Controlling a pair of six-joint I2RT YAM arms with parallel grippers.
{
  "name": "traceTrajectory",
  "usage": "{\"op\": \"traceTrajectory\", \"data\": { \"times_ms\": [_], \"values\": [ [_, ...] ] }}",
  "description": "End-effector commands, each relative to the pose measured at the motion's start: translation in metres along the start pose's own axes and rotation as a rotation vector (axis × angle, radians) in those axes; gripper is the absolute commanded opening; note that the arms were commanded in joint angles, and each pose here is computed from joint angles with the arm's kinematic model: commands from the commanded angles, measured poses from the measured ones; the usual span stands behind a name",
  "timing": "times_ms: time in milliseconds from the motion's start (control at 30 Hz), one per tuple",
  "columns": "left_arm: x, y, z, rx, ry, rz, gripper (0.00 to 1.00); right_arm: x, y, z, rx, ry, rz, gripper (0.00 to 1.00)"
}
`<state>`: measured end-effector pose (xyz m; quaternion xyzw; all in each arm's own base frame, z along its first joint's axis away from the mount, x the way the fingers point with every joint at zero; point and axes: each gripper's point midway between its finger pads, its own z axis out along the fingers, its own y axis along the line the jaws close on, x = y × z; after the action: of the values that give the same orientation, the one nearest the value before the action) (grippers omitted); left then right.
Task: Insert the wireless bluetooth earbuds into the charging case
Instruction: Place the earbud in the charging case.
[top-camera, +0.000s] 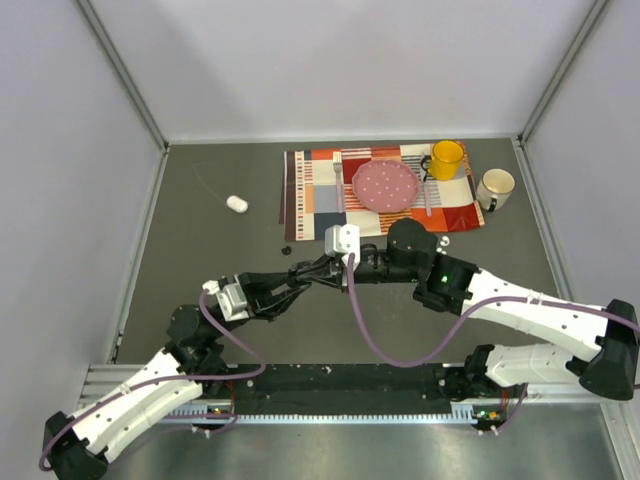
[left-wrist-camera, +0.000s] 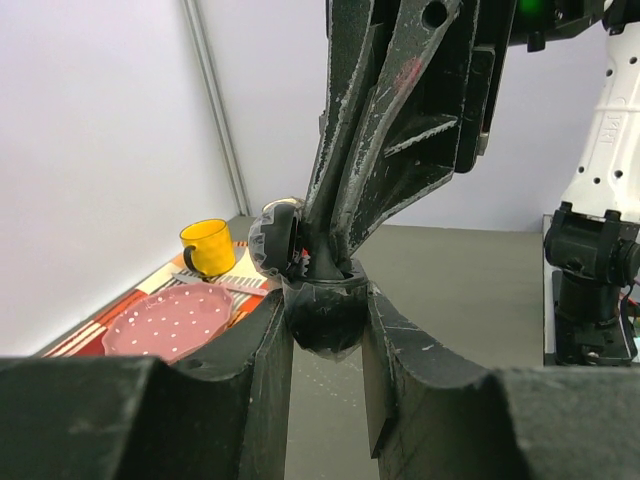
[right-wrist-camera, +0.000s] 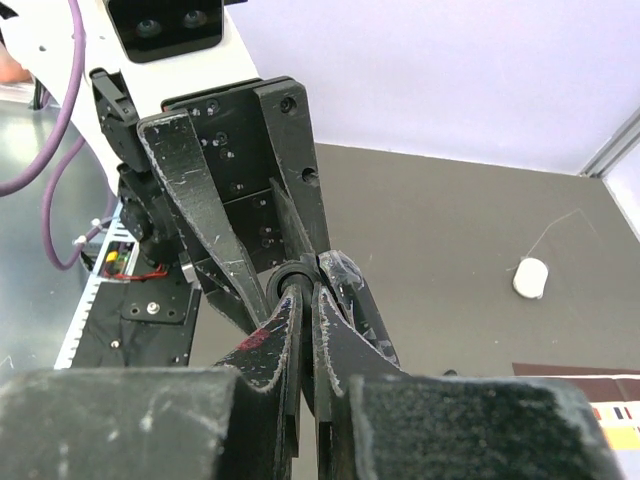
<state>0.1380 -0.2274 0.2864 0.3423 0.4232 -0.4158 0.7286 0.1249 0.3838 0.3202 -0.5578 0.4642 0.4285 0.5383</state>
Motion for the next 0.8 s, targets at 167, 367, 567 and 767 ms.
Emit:
{"op": "traceTrajectory", "data": {
  "times_ms": [167, 367, 567, 767],
  "values": [
    [-0.029, 0.007, 0.001, -0.039, -0.12, 0.035, 0.0, -0.025, 0.0, -0.004, 0.031, -0.113, -0.015, 0.0],
    [-0.032, 0.008, 0.0, -0.044, -0.142, 0.033, 0.0, -0.009, 0.006, 0.002, -0.012, -0.029, -0.007, 0.0],
    [-0.034, 0.007, 0.0, -0.044, -0.154, 0.033, 0.0, 0.016, 0.013, 0.012, 0.0, 0.086, -0.032, 0.0],
    [-0.033, 0.01, -0.002, -0.065, -0.157, 0.036, 0.0, 0.018, 0.007, 0.011, 0.036, 0.103, -0.02, 0.02]
  ]
}}
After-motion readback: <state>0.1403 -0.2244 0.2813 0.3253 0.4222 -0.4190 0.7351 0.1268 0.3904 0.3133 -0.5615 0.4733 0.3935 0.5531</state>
